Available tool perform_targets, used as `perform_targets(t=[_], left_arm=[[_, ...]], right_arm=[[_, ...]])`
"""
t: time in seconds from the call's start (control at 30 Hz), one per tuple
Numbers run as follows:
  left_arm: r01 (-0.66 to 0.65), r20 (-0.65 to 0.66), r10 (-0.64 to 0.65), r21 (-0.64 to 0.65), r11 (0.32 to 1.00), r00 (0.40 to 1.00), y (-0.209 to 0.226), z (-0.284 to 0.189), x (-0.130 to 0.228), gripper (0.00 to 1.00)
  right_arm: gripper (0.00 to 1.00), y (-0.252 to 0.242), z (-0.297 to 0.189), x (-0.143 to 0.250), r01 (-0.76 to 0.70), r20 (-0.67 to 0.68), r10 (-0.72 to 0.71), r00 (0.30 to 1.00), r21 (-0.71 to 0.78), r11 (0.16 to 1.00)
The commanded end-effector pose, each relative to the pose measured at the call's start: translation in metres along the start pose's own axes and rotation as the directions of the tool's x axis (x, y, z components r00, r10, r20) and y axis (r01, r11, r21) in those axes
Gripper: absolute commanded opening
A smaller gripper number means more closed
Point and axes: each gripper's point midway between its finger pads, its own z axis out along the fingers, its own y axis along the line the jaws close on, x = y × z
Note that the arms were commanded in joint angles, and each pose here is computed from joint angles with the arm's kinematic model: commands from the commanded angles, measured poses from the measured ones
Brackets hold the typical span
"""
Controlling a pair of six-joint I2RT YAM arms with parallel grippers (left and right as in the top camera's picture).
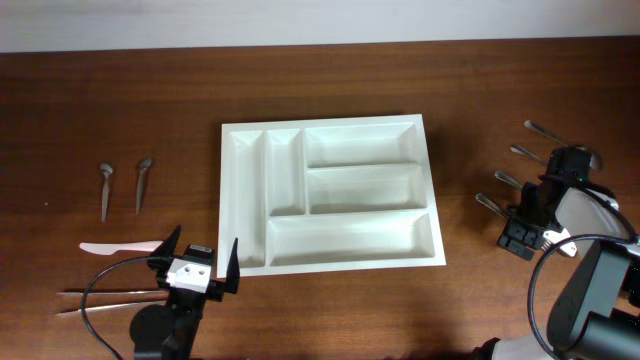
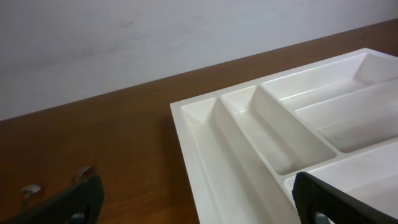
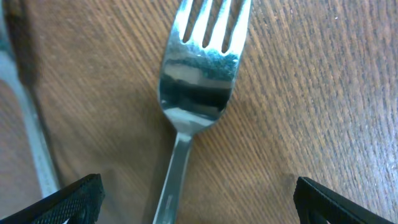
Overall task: Pack container
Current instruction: 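Lower the right gripper and grasp a silver fork by its handle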
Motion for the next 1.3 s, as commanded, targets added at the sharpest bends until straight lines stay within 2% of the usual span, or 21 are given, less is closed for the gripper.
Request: perform_targets(t=[0.0, 0.47, 0.63, 1.27], left_arm=[[-0.016, 0.003, 0.016, -0.012, 1.0, 1.0, 0.002, 0.0, 0.001, 0.99], [-0.016, 0.003, 0.016, -0.012, 1.0, 1.0, 0.002, 0.0, 0.001, 0.99], [-0.016, 0.003, 0.016, -0.012, 1.0, 1.0, 0.002, 0.0, 0.001, 0.99], [-0.016, 0.003, 0.016, -0.012, 1.0, 1.0, 0.002, 0.0, 0.001, 0.99]], right_arm=[[0.99, 0.0, 0.006, 0.002, -0.006, -0.001, 0.006, 1.0, 0.02, 1.0], [0.99, -0.015, 0.014, 0.0, -0.008, 0.01, 0.007, 1.0, 0.091, 0.996], [0.99, -0.025, 0.013, 0.003, -0.046, -0.006, 0.047, 0.999, 0.134, 0.99], [1.0, -0.024, 0.014, -0.018, -0.1, 0.021, 0.098, 0.995, 0.137, 0.985]])
